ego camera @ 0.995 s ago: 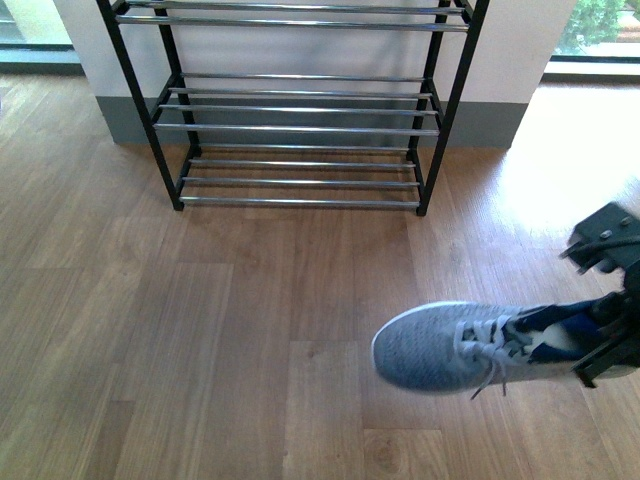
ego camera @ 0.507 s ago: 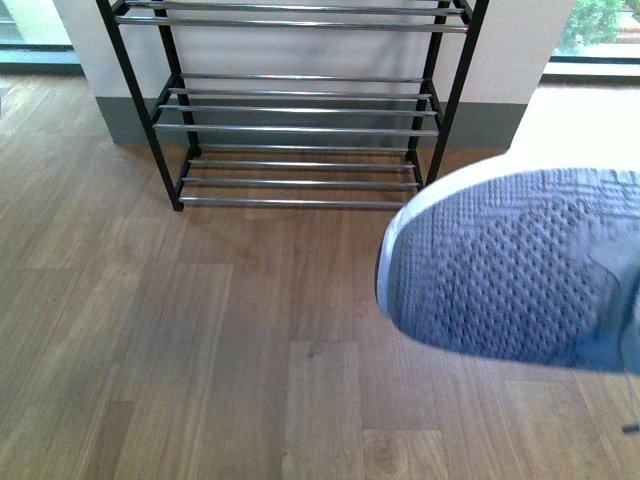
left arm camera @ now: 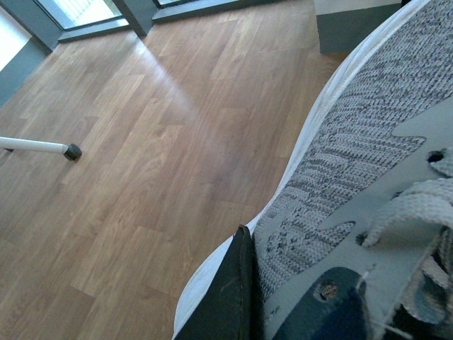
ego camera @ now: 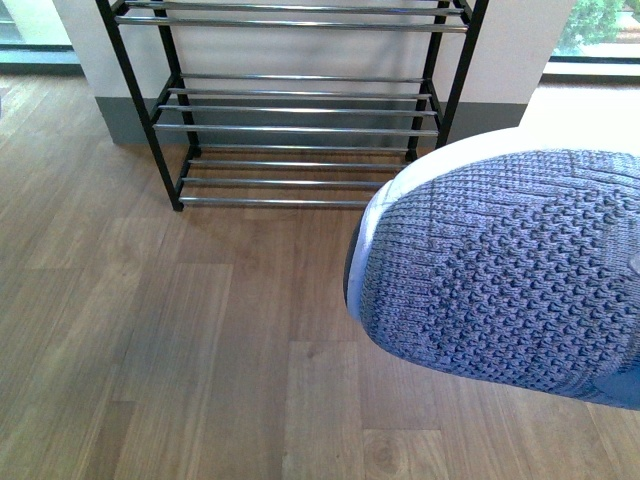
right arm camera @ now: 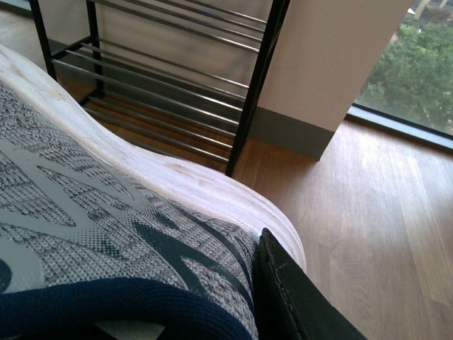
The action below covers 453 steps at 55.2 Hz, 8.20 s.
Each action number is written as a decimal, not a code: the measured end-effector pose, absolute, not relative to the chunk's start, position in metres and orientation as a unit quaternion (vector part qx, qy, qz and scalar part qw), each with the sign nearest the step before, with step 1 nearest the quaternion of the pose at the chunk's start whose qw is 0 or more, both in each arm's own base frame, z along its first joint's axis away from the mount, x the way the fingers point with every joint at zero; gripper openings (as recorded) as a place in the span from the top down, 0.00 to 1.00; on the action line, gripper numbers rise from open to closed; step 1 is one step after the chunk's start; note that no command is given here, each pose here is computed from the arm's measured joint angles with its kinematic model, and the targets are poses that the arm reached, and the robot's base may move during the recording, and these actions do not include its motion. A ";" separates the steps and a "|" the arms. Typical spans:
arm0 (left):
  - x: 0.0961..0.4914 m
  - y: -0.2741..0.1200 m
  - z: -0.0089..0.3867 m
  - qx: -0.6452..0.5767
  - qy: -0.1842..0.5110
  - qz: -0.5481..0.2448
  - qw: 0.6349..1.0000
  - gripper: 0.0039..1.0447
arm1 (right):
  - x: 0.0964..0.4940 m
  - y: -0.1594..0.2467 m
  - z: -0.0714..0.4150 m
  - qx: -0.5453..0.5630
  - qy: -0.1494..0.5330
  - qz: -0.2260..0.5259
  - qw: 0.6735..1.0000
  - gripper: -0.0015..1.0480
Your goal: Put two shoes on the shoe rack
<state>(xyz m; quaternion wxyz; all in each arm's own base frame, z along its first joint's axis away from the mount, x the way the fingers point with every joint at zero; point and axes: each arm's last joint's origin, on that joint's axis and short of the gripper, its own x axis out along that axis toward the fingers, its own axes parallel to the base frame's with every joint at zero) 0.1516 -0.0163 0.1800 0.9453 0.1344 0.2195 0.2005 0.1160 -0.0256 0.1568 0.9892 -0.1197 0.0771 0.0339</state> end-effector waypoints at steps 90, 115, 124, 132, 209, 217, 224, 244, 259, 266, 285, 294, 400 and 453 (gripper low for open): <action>0.151 -0.016 0.180 0.135 0.219 0.202 0.945 0.99 | 0.116 -0.025 0.157 -0.112 0.077 0.035 0.990 0.94; 0.151 -0.017 0.180 0.135 0.219 0.200 0.946 0.99 | 0.116 -0.026 0.157 -0.112 0.078 0.032 0.990 0.94; 0.151 -0.016 0.180 0.134 0.219 0.201 0.945 0.99 | 0.116 -0.026 0.157 -0.112 0.078 0.034 0.990 0.94; 0.151 -0.016 0.180 0.134 0.219 0.200 0.945 0.99 | 0.116 -0.026 0.157 -0.112 0.078 0.034 0.990 0.94; 0.151 -0.016 0.179 0.134 0.220 0.199 0.945 0.99 | 0.116 -0.025 0.157 -0.112 0.078 0.034 0.990 0.94; 0.151 -0.016 0.179 0.134 0.220 0.200 0.945 0.99 | 0.116 -0.026 0.157 -0.112 0.078 0.032 0.990 0.94; 0.151 -0.017 0.179 0.134 0.220 0.198 0.946 0.99 | 0.116 -0.026 0.157 -0.112 0.078 0.030 0.990 0.94; 0.151 -0.017 0.179 0.133 0.220 0.191 0.947 0.99 | 0.116 -0.026 0.157 -0.113 0.079 0.027 0.990 0.94; 0.151 -0.016 0.179 0.134 0.220 0.201 0.945 0.99 | 0.116 -0.025 0.157 -0.112 0.078 0.034 0.990 0.94; 0.151 -0.017 0.179 0.134 0.220 0.200 0.945 0.99 | 0.116 -0.025 0.157 -0.112 0.078 0.033 0.990 0.94; 0.151 -0.017 0.179 0.134 0.220 0.199 0.946 0.99 | 0.116 -0.025 0.157 -0.112 0.078 0.032 0.990 0.94; 0.151 -0.017 0.179 0.133 0.220 0.199 0.945 0.99 | 0.116 -0.025 0.157 -0.112 0.078 0.032 0.990 0.94; 0.151 -0.017 0.179 0.132 0.220 0.199 0.946 0.99 | 0.116 -0.025 0.156 -0.111 0.078 0.031 0.990 0.94; 0.151 -0.016 0.179 0.132 0.220 0.201 0.945 0.99 | 0.155 -0.013 0.170 -0.067 0.105 0.090 0.988 0.94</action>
